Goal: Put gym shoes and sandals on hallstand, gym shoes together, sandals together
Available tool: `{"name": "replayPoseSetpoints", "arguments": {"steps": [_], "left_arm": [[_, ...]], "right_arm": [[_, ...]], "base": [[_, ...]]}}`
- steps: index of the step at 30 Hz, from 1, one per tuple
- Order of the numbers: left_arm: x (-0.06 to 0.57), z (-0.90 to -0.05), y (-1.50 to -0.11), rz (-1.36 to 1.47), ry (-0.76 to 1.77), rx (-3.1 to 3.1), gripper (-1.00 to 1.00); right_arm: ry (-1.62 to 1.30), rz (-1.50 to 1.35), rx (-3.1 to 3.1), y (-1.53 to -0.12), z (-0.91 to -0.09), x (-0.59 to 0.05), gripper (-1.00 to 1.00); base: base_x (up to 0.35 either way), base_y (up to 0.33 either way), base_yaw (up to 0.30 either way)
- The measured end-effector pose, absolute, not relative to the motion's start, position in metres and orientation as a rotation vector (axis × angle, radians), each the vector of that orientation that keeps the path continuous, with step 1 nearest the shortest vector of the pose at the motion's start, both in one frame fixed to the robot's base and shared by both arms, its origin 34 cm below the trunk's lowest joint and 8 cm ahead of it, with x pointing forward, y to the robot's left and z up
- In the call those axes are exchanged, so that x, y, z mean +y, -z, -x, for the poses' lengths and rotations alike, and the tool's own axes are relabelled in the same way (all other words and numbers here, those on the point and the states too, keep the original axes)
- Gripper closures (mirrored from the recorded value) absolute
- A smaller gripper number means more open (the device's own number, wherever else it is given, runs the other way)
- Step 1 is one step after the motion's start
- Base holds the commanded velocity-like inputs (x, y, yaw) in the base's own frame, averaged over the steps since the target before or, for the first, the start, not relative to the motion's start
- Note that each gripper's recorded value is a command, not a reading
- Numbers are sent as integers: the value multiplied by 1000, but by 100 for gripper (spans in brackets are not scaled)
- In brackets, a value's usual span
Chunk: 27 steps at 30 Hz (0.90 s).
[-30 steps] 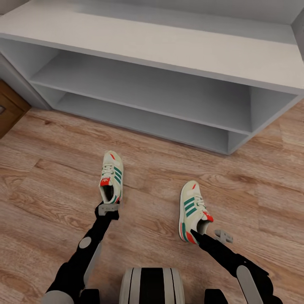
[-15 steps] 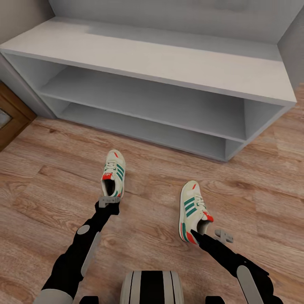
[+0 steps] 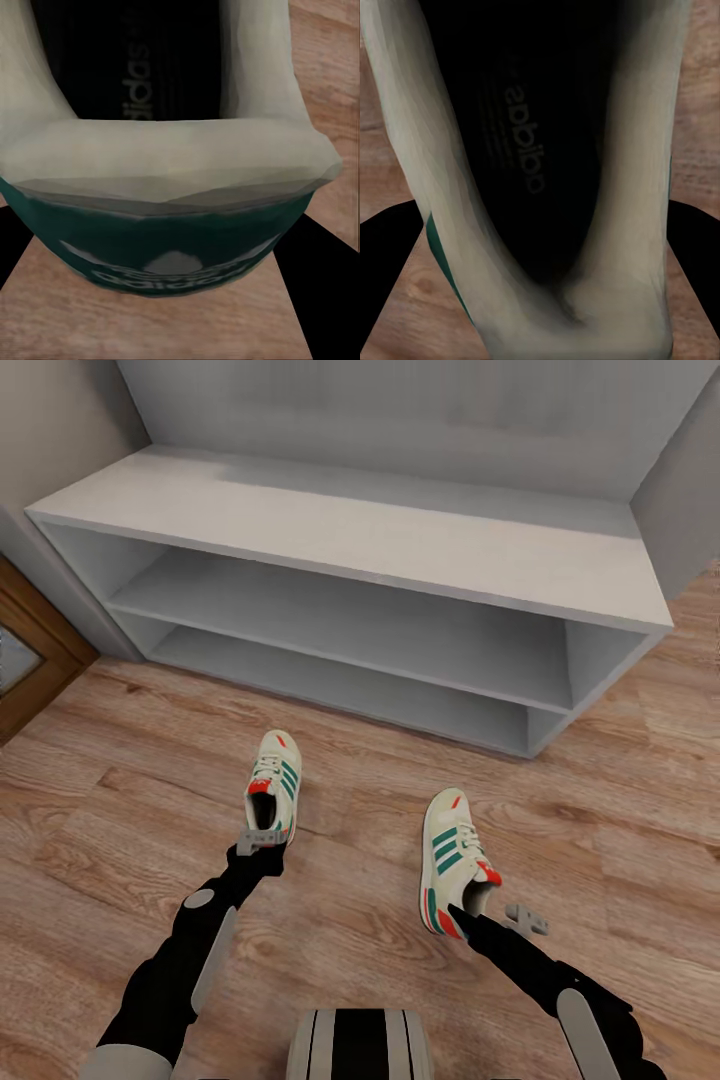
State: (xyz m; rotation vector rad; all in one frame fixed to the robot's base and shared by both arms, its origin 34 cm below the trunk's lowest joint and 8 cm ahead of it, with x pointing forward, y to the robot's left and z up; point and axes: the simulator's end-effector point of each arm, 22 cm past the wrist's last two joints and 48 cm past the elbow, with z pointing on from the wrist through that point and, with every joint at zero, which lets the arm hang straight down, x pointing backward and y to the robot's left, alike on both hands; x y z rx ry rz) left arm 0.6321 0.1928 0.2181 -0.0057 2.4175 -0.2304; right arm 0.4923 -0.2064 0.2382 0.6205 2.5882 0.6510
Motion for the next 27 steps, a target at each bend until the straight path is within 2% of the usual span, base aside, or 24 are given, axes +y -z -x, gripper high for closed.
{"name": "replayPoseSetpoints", "arguments": {"steps": [8, 27], "left_arm": [[192, -638, -235, 1, 233, 2403, 100], [192, -647, -255, -3, 231, 2367, 100]], "right_arm": [[-654, -606, 2556, -253, -501, -207, 100], [-661, -588, 2525, -268, -509, -206, 100]], "base": [[0, 0, -37], [0, 0, -218]]}}
